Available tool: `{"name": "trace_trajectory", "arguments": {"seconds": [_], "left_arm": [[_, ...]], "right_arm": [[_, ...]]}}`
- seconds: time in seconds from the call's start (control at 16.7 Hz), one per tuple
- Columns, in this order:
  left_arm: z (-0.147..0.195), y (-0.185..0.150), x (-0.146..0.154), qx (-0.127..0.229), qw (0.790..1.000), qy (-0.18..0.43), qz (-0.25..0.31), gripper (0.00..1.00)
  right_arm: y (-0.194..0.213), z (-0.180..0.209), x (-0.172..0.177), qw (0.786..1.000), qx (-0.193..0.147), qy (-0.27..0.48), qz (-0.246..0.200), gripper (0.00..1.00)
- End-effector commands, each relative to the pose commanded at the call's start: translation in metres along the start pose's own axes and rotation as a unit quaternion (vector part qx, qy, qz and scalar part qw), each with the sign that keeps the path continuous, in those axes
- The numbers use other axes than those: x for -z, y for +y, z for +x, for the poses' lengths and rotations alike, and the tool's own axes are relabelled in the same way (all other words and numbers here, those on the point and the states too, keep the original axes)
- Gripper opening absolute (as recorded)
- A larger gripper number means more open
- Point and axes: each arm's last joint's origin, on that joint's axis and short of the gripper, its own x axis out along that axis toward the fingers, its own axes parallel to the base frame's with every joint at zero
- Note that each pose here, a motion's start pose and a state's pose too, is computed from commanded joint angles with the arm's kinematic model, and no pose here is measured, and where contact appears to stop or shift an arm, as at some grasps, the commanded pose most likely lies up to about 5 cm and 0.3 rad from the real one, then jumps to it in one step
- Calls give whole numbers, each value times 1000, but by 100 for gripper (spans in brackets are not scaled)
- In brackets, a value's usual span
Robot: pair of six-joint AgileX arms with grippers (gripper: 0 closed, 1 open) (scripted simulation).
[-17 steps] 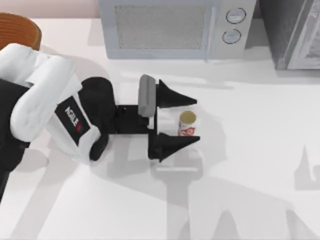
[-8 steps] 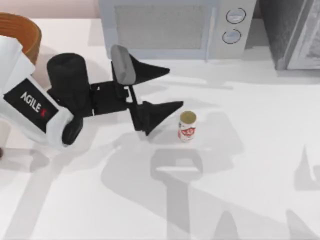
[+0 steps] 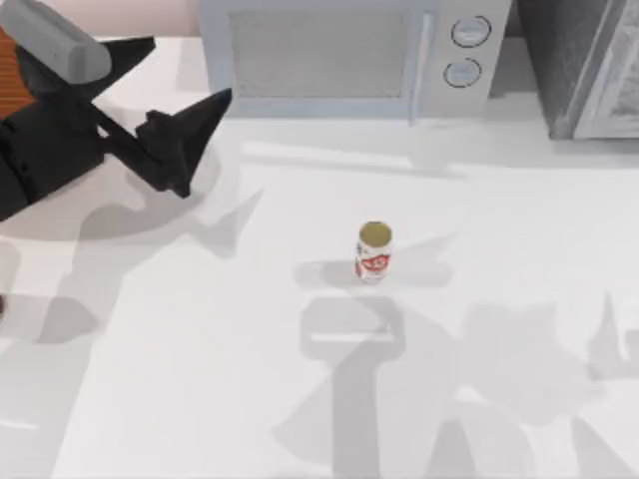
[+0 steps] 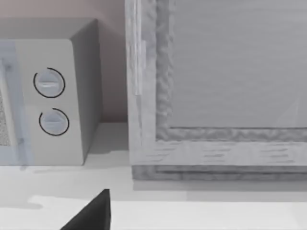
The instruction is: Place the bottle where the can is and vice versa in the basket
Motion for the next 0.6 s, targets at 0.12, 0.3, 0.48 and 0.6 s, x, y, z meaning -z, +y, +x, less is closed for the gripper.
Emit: {"name": "trace_trajectory", "arguments": {"seconds": [0.12,0.3,0.48,0.6], "left_arm": [[-42,-16,-12,-70,998,-5,4,100],[-96,-43,-8,-167,986,-15,10,100],[-134,-65,12,-250,968,-26,15,100],[-150,-74,29,-296,955,-33,16,100]], "right_arm": [[0,0,0,1000,0,0,0,100],[0,0,0,1000,0,0,0,100],[0,0,0,1000,0,0,0,100],[0,0,0,1000,0,0,0,100]]}}
